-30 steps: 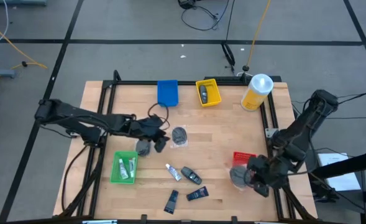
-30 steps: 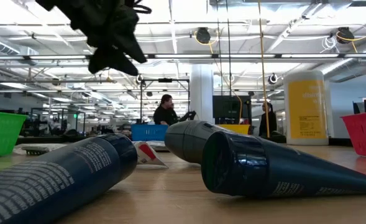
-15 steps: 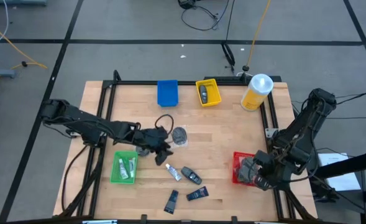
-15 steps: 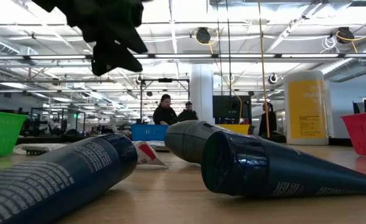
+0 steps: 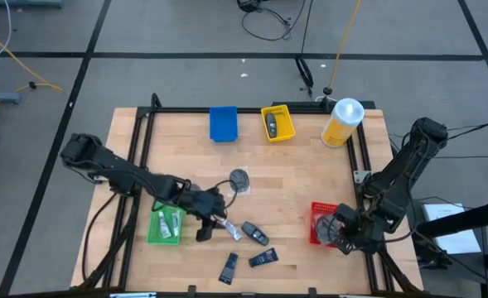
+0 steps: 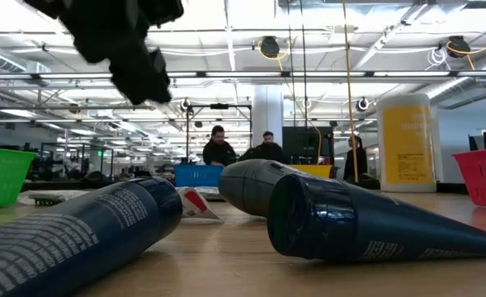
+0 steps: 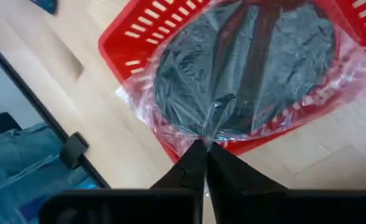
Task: Pick & Place Travel size toiletries
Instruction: Put the black hairbrush into the red bin, then put the white toothpaste into the green bin
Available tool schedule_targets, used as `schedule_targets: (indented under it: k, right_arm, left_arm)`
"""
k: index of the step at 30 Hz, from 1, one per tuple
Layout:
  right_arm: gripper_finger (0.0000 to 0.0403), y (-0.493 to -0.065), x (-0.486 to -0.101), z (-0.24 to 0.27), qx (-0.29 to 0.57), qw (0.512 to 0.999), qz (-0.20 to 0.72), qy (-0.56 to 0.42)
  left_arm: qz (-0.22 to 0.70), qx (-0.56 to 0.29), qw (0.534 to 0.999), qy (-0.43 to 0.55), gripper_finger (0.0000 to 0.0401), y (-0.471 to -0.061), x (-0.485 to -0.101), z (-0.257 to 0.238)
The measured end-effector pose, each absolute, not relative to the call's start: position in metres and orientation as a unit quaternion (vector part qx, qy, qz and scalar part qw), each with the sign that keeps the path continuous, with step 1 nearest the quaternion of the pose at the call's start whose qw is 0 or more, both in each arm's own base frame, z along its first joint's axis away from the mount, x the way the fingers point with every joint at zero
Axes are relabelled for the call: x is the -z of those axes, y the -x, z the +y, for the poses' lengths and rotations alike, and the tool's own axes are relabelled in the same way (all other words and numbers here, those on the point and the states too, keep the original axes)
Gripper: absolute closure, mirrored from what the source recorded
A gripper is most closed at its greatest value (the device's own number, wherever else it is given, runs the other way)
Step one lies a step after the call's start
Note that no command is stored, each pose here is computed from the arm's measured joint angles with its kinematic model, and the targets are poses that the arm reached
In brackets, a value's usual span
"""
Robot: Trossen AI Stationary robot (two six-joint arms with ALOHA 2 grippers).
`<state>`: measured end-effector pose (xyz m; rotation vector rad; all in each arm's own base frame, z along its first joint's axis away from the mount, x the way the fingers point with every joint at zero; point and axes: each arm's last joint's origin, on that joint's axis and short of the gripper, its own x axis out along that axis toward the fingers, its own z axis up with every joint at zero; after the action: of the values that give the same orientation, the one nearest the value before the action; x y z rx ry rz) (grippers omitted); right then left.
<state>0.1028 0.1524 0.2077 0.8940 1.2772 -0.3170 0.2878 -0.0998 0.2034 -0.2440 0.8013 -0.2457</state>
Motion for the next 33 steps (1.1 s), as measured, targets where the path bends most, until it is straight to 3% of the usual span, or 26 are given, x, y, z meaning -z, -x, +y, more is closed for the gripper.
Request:
schedule_targets:
  k: [6,15,33]
  right_arm:
    - [0.0349,-0.105,-0.209,0.153,0.135,0.717,0.552,-0.404]
    - [0.0275,-0.101,-0.224,0.146,0.113,0.701,0.532,-0.461]
    - [0.0303,-0.095,-0.244,0.129,0.100,0.728,0.450,-0.507]
  left_arm:
    - [0.406,0.132,0.900,0.082,0.0231,-0.297,-0.181,-0.104]
    - [0.432,0.144,0.890,-0.002,0.0231,-0.305,-0.154,-0.100]
    - [0.485,0.185,0.852,-0.070,0.0231,-0.307,-0.124,-0.088]
